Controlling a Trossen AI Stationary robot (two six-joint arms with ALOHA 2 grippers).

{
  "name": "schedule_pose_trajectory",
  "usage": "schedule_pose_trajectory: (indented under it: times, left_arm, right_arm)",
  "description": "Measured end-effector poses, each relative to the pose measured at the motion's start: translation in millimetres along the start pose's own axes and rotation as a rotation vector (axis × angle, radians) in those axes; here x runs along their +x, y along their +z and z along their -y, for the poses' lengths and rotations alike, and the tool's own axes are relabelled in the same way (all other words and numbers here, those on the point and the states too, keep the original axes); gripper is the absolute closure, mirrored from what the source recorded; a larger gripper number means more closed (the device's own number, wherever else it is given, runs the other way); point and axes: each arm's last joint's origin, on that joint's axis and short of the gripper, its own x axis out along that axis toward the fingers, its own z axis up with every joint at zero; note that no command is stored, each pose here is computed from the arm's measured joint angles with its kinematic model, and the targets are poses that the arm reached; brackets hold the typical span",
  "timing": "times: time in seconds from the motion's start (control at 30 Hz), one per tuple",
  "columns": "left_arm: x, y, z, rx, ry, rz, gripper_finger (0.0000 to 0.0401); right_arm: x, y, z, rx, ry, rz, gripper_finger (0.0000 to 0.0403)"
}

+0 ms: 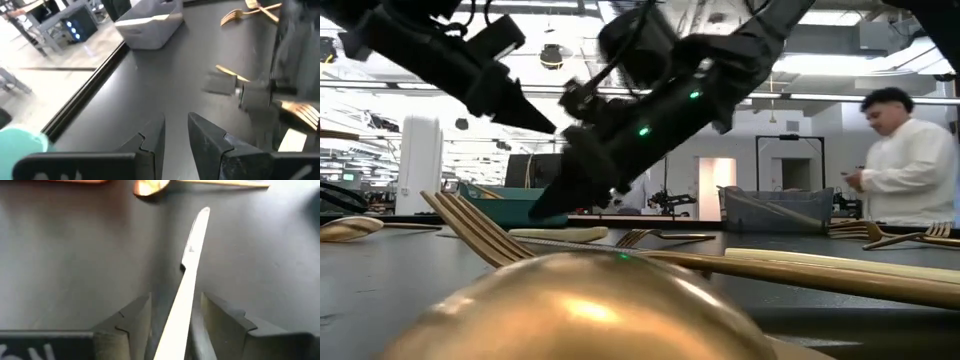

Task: Sort silverware by color (type)
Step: Put the white knife into the black bin

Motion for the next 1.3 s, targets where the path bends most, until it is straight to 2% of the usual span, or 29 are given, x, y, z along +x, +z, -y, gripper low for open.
schedule_pose_trajectory:
  times: [0.13,0.23,0.33,0.5,0.67,0.83,0.93,1.03,1.3]
  left_arm:
    - [-11,0,-9,-0.022,0.016,-0.020,0.0308]
    - [-14,-1,-11,-0.032,0.021,-0.030,0.0299]
    - [-14,-4,-11,-0.041,0.021,-0.042,0.0296]
    - [-13,-8,-11,-0.048,0.032,-0.076,0.0295]
    - [-14,-11,-12,-0.064,0.060,-0.100,0.0295]
    - [-14,-14,-13,-0.098,0.071,-0.120,0.0295]
    - [-14,-15,-13,-0.125,0.066,-0.133,0.0295]
    - [-15,-17,-12,-0.145,0.068,-0.150,0.0295]
    - [-15,-19,-13,-0.145,0.090,-0.163,0.0295]
  right_arm:
    - [17,-2,3,0.029,-0.021,-0.089,0.0188]
    - [23,-2,7,0.059,-0.031,-0.141,0.0198]
    - [23,-3,12,0.081,-0.045,-0.189,0.0231]
    - [19,-4,17,0.087,-0.055,-0.242,0.0321]
    - [5,5,21,0.072,-0.032,-0.273,0.0322]
    - [-24,23,28,-0.023,-0.048,-0.307,0.0322]
    - [-43,22,40,-0.041,-0.073,-0.320,0.0322]
    - [-64,5,58,-0.034,-0.105,-0.341,0.0322]
    - [-141,-30,92,-0.047,-0.190,-0.164,0.0322]
